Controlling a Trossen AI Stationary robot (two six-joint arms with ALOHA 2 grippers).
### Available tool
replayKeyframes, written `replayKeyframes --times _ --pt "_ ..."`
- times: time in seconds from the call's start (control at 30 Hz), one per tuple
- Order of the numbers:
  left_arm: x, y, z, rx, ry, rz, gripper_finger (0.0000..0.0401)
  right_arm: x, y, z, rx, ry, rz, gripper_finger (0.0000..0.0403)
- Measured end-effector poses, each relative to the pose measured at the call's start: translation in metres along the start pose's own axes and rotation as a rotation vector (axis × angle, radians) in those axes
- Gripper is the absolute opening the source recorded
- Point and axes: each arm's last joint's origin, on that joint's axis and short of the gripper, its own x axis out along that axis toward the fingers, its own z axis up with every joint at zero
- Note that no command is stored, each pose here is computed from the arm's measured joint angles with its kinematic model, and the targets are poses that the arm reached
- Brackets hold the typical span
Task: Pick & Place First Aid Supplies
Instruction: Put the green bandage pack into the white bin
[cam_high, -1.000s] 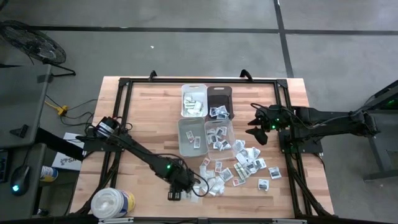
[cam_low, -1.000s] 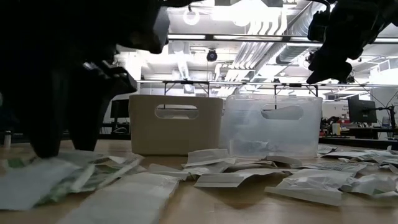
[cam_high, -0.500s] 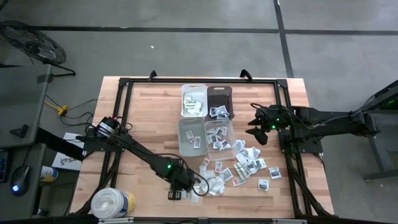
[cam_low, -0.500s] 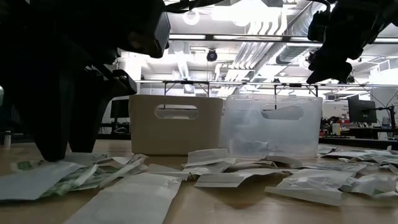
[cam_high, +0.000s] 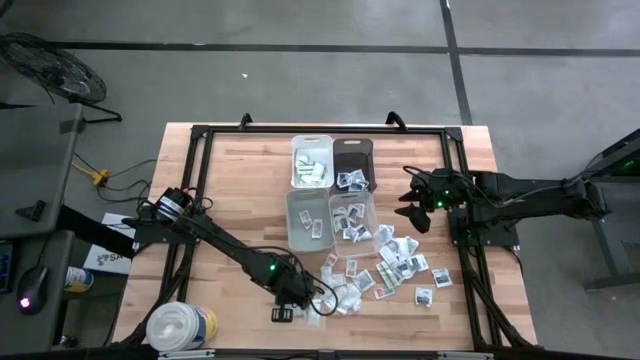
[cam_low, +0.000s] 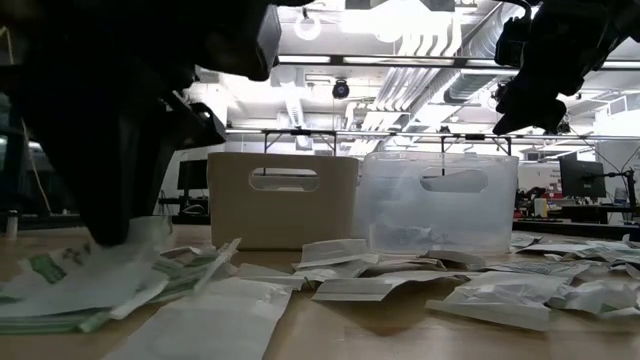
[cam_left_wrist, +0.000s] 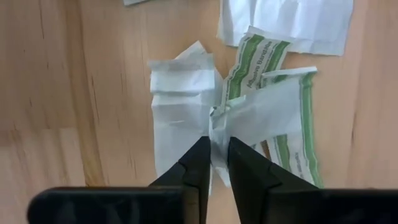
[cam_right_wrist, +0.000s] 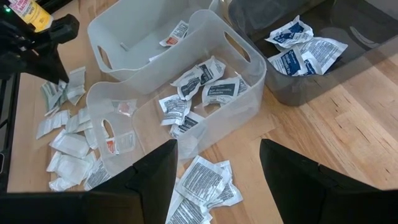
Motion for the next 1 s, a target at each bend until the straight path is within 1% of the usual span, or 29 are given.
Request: replayKeyframes --times 0.5,0.83,1.0 --pt "-0.025 -0.006 0.01 0.08 0.045 0.023 0.0011 0.0 0.0 0.0 -0.007 0.0 0.0 0.0222" --pt "-0.049 -0.009 0.018 0.134 0.052 0.077 0.0009 0.0 0.0 0.0 -0.007 0.0 0.0 0.0222" --pt "-0.06 -0.009 0.02 0.152 0.061 0.136 0.0009 0.0 0.0 0.0 -0.008 0.0 0.0 0.0222"
